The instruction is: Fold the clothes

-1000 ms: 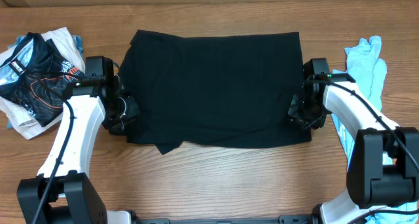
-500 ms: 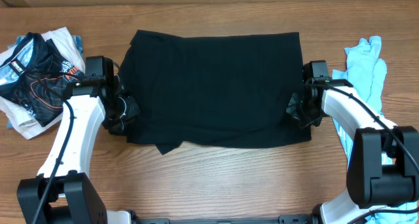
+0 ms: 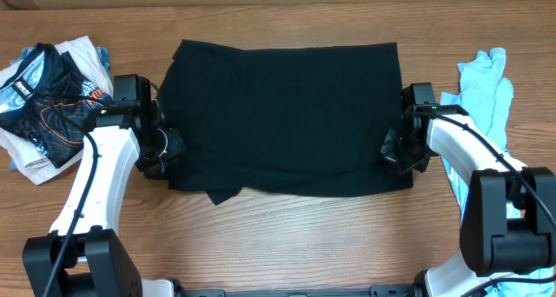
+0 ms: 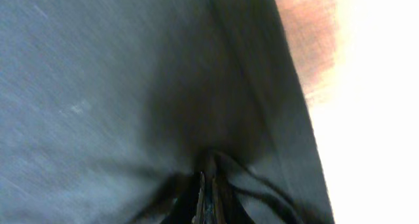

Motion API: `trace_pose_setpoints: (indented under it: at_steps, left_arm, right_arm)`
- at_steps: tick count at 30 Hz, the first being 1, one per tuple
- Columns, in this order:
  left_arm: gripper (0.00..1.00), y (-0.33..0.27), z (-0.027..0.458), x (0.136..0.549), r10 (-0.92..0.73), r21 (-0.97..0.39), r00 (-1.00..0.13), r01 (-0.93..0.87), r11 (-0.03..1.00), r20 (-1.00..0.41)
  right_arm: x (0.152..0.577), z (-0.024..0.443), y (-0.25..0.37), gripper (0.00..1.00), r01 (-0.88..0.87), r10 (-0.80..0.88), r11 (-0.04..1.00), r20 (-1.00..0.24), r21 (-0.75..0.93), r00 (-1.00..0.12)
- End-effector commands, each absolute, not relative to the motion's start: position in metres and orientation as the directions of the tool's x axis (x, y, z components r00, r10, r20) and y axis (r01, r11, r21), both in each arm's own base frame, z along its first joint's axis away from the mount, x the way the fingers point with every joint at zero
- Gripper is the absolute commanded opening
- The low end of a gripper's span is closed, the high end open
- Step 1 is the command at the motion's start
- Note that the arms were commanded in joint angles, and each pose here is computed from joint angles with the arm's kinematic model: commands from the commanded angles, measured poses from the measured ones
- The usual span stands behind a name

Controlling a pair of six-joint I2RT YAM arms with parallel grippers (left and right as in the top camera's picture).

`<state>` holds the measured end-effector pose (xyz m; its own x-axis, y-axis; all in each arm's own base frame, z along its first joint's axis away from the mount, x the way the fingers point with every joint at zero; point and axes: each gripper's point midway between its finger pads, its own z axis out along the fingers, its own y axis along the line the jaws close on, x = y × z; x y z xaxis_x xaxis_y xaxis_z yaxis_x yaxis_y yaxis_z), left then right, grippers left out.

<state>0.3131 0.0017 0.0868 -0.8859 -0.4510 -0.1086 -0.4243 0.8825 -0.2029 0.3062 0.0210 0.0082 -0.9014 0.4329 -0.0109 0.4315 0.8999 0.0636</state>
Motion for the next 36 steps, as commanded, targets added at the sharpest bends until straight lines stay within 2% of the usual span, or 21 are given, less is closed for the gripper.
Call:
trace_pose_setpoints:
  at_steps: [1,4,9,21,32,36]
  left_arm:
    - [0.04,0.005,0.096,0.323,-0.415,-0.209,-0.898,-0.382,0.9,-0.149]
    - [0.04,0.013,0.114,0.341,-0.426,-0.222,-0.877,-0.381,0.898,-0.22]
    - [0.04,0.016,0.125,0.358,-0.43,-0.242,-0.857,-0.37,0.897,-0.283]
    - [0.04,0.015,0.118,0.356,-0.432,-0.239,-0.86,-0.375,0.896,-0.27]
    - [0.04,0.017,0.123,0.382,-0.438,-0.272,-0.822,-0.356,0.894,-0.364]
    - [0.04,0.018,0.11,0.391,-0.437,-0.271,-0.825,-0.356,0.894,-0.358]
  right_arm:
    - [0.321,0.036,0.005,0.04,0.448,0.447,0.894,-0.087,0.01,-0.89]
    - [0.336,0.074,-0.016,0.04,0.499,0.488,0.866,-0.161,-0.036,-0.858]
    - [0.357,0.102,-0.032,0.04,0.538,0.523,0.843,-0.228,-0.001,-0.821]
    - [0.363,0.1,-0.037,0.04,0.541,0.527,0.841,-0.243,0.009,-0.815]
    - [0.372,0.101,-0.033,0.04,0.533,0.526,0.845,-0.263,0.047,-0.809]
    - [0.378,0.103,-0.033,0.04,0.532,0.525,0.845,-0.282,0.059,-0.803]
